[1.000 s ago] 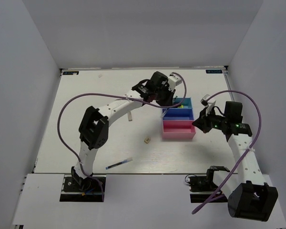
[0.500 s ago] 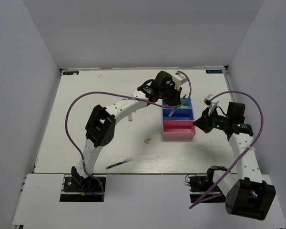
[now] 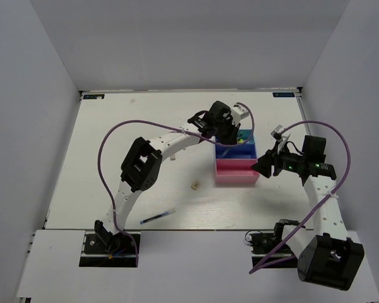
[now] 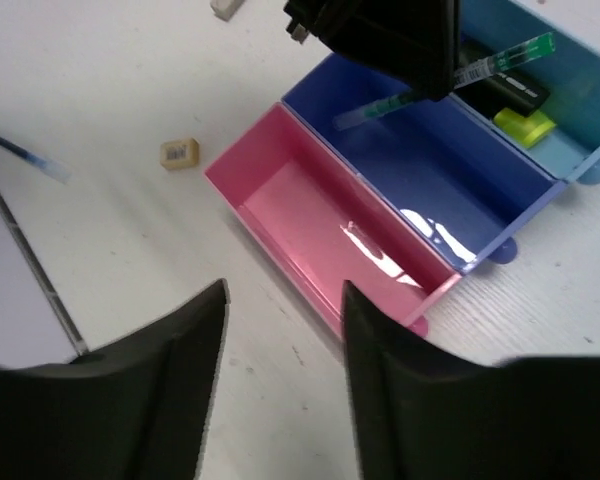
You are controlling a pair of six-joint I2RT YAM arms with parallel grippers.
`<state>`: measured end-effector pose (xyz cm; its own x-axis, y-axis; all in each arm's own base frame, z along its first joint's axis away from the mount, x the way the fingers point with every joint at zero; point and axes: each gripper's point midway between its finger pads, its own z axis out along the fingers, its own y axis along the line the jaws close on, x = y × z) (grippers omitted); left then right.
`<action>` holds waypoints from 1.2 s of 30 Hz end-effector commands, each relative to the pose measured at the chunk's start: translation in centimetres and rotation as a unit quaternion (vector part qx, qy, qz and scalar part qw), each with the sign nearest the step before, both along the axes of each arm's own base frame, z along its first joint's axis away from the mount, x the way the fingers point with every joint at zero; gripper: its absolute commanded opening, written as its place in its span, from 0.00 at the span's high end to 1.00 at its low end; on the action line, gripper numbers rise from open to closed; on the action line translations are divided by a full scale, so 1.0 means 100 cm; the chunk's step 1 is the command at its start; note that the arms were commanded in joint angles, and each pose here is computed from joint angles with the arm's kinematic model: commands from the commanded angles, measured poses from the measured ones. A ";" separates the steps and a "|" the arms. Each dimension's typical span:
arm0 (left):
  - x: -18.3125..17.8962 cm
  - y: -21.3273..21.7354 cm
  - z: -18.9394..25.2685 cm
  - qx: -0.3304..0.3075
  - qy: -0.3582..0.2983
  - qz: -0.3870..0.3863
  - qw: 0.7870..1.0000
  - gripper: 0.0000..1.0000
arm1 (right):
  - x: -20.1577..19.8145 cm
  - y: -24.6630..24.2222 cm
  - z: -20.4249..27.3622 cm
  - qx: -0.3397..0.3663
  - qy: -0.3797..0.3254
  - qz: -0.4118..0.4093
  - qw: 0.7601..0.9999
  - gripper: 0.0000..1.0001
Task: Sort the stationery into containers
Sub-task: Place the stationery into the container, then grab a piece of stationery with the right arm
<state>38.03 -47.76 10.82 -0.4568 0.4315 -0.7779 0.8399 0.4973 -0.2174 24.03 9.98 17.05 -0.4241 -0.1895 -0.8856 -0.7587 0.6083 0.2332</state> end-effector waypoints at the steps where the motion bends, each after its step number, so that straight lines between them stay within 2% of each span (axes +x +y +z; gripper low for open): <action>1: -0.005 0.005 0.021 -0.002 -0.025 -0.002 1.000 0.82 | -0.010 0.009 0.005 0.021 -0.006 0.039 0.999 0.39; 3: -0.014 0.009 0.019 0.009 -0.043 -0.017 0.999 0.55 | -0.018 0.015 0.009 0.036 -0.010 0.068 0.997 0.32; 5: -0.016 0.017 0.027 0.013 -0.059 -0.007 0.998 0.35 | -0.029 0.020 0.014 0.031 -0.030 0.110 0.993 0.32; 6: -0.019 0.017 0.038 0.007 -0.065 -0.008 0.998 0.29 | -0.034 0.027 0.020 0.058 -0.034 0.136 0.988 0.36; 7: -0.018 0.018 0.040 0.008 -0.070 -0.004 0.997 0.25 | -0.038 0.029 0.024 0.040 -0.084 0.173 0.981 0.38; 8: -0.019 0.019 0.046 0.013 -0.071 -0.003 0.997 0.22 | -0.048 0.033 0.030 0.055 -0.074 0.185 0.978 0.41; 9: -0.022 0.019 0.061 0.009 -0.083 -0.003 0.997 0.21 | -0.044 0.033 0.031 0.061 -0.074 0.192 0.977 0.48; 12: -0.028 0.022 0.088 0.004 -0.096 0.002 0.995 0.20 | -0.046 0.038 0.042 0.054 -0.104 0.230 0.966 0.59; 13: -0.035 0.023 0.107 -0.009 -0.111 0.000 0.994 0.20 | -0.042 0.038 0.042 0.056 -0.098 0.234 0.966 0.66; 14: -0.035 0.029 0.130 -0.024 -0.129 0.011 0.991 0.20 | -0.046 0.041 0.042 0.064 -0.077 0.242 0.965 0.68; 15: -0.044 0.039 0.130 -0.022 -0.126 0.016 0.992 0.20 | -0.038 0.042 0.058 0.051 -0.113 0.257 0.958 0.71; 17: -0.053 0.049 0.164 -0.048 -0.160 0.021 0.986 0.20 | -0.034 0.048 0.065 0.052 -0.105 0.277 0.954 0.71; 18: -0.061 0.062 0.138 -0.021 -0.147 0.021 0.989 0.20 | -0.031 0.049 0.072 0.049 -0.114 0.283 0.951 0.71; 19: -0.070 0.075 0.172 -0.044 -0.173 0.027 0.984 0.18 | -0.026 0.050 0.072 0.048 -0.107 0.286 0.951 0.68; 21: -0.078 0.096 0.149 -0.015 -0.169 0.035 0.985 0.18 | -0.025 0.057 0.072 0.047 -0.096 0.297 0.949 0.64; 22: -0.087 0.116 0.167 -0.024 -0.185 0.049 0.981 0.18 | -0.018 0.057 0.069 0.041 -0.103 0.294 0.949 0.60; 24: -0.102 0.147 0.162 -0.008 -0.180 0.067 0.981 0.25 | -0.029 0.077 0.054 0.034 -0.068 0.326 0.942 0.60; 25: -0.111 0.169 0.158 -0.007 -0.170 0.092 0.981 0.44 | -0.032 0.089 0.049 0.027 -0.071 0.348 0.934 0.66; 26: -0.117 0.184 0.148 0.010 -0.156 0.106 0.982 0.57 | -0.034 0.093 0.037 -0.004 -0.066 0.362 0.930 0.71; 27: -0.129 0.215 0.123 0.042 -0.138 0.131 0.981 0.73 | -0.046 0.120 0.023 -0.013 -0.071 0.411 0.909 0.76; 28: -0.138 0.232 0.130 0.022 -0.124 0.165 0.978 0.93 | -0.050 0.128 0.017 -0.024 -0.073 0.428 0.900 0.83; 29: -0.142 0.254 0.135 0.014 -0.125 0.193 0.973 0.96 | -0.046 0.131 -0.011 -0.066 -0.042 0.441 0.894 0.86; 30: -0.153 0.282 0.091 0.071 -0.091 0.222 0.968 0.96 | -0.064 0.156 -0.015 -0.079 -0.061 0.497 0.862 0.88; 31: -0.157 0.295 0.083 0.078 -0.083 0.237 0.965 0.96 | -0.063 0.163 -0.019 -0.098 -0.069 0.512 0.850 0.91; 32: -0.156 0.320 0.094 0.054 -0.086 0.292 0.951 0.86 | -0.058 0.171 -0.041 -0.124 -0.049 0.529 0.838 0.93; 33: -0.169 0.341 0.059 0.096 -0.054 0.308 0.945 0.68 | -0.072 0.192 -0.043 -0.135 -0.068 0.562 0.813 0.93; 34: -0.169 0.360 0.064 0.076 -0.058 0.346 0.933 0.41 | -0.068 0.195 -0.054 -0.169 -0.073 0.564 0.805 0.89; 35: -0.170 0.376 0.047 0.081 -0.030 0.380 0.921 0.38 | -0.066 0.205 -0.072 -0.196 -0.081 0.573 0.792 0.84; 36: -0.173 0.378 0.042 0.072 -0.018 0.382 0.921 0.34 | -0.066 0.217 -0.078 -0.217 -0.102 0.573 0.783 0.79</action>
<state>21.90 -13.30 17.57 -0.5412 0.2067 -0.8151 0.4027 0.9146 -0.0354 15.26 29.31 10.48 0.2025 -0.6161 -0.7612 -0.8576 -0.4868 0.1659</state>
